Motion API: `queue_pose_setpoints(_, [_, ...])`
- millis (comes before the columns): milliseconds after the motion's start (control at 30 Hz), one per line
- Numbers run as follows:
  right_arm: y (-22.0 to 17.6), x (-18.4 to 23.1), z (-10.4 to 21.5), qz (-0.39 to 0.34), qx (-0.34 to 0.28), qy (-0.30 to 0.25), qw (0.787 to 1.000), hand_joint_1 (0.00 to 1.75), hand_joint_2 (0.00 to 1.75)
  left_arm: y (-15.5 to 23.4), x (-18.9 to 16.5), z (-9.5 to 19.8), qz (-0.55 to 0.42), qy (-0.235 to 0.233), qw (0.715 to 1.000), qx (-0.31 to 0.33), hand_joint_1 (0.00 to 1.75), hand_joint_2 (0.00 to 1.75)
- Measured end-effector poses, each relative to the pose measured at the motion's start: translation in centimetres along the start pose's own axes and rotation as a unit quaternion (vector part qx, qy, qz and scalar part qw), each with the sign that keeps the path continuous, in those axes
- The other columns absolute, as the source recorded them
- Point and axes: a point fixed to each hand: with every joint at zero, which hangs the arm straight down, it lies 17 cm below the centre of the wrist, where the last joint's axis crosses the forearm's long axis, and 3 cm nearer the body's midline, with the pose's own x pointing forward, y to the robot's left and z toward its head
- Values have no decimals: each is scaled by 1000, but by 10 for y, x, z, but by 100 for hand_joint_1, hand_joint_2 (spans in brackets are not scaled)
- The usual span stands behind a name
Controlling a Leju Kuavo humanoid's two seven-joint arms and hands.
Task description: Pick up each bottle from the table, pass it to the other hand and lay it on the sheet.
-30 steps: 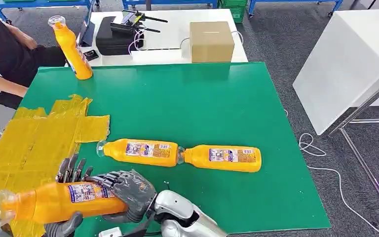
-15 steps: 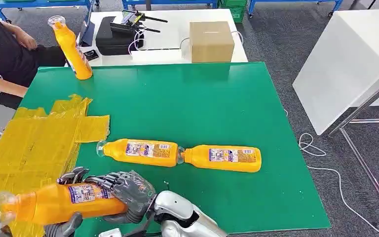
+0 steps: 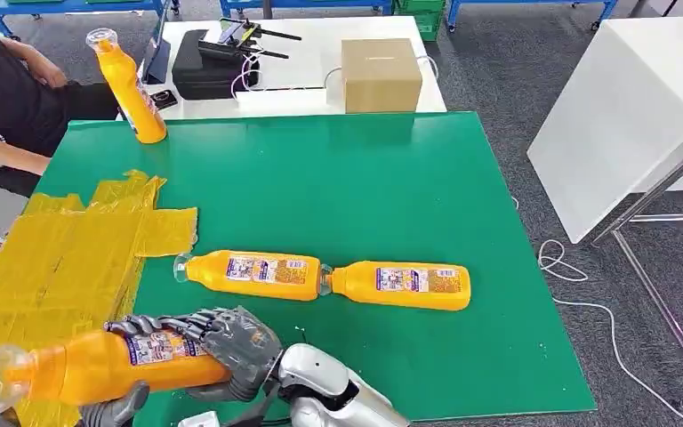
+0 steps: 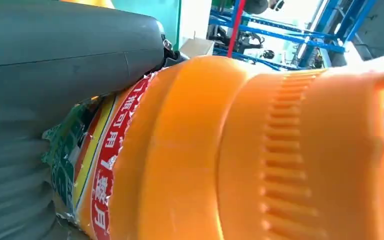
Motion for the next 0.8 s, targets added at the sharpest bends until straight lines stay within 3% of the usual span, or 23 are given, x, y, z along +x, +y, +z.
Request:
queue_pose_setpoints(500, [-2, -3, 0, -1, -5, 5, 1000, 175, 175, 0, 1, -2, 0, -3, 1000, -3, 175, 175])
queue_pose_setpoints(533, [-3, -3, 0, -1, -5, 5, 1000, 168, 175, -1, 1, -2, 0, -3, 1000, -3, 175, 175])
queue_pose_setpoints(567, [-3, -3, 0, -1, -7, 6, 1000, 0, 175, -1, 1, -3, -1, -3, 1000, -3, 175, 175])
queue_pose_setpoints(633, [-10, -7, 0, 1, -22, 13, 1000, 0, 175, -1, 0, -5, -5, -2, 1000, -6, 175, 175])
queue_pose_setpoints(667, [-16, -11, 0, 2, -35, 21, 999, 0, 0, -1, 0, -6, -8, -2, 1000, -7, 175, 175])
queue_pose_setpoints(800, [-42, -34, 12, -12, -87, 73, 993, 0, 0, 15, 1, -16, -91, -8, 996, 10, 175, 175])
